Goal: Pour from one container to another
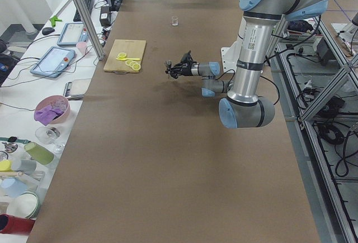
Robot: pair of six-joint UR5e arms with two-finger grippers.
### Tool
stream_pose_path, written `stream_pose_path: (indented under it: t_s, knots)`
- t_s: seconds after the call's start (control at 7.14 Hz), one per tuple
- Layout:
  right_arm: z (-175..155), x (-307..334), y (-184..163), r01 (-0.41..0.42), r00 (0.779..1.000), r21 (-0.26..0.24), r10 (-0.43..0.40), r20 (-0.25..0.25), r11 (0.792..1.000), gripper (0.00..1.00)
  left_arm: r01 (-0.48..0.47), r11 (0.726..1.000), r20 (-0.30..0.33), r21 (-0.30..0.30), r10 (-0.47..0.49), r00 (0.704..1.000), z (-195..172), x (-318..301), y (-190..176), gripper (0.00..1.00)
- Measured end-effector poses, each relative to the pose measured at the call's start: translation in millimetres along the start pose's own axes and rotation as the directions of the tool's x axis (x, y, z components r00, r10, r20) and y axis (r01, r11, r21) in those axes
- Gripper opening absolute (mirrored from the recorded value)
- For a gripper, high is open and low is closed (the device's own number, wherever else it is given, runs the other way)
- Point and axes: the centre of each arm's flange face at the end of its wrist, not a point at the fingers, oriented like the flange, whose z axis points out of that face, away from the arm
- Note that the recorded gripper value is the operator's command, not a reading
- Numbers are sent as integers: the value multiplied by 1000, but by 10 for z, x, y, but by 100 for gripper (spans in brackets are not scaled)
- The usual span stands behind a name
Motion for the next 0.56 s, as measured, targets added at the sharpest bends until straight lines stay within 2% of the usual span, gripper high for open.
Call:
stream_pose_path:
  t_s: [0.28, 0.56]
  knots:
    - [-4, -18, -3, -2, 1000, -32, 1, -17, 999, 100, 4, 1000, 12, -13, -4, 1000, 13, -314, 3, 0]
    - [70, -146, -43, -4, 1000, -92, 3, -16, 996, 100, 16, 999, 14, -28, -16, 1000, -81, -650, 0, 0]
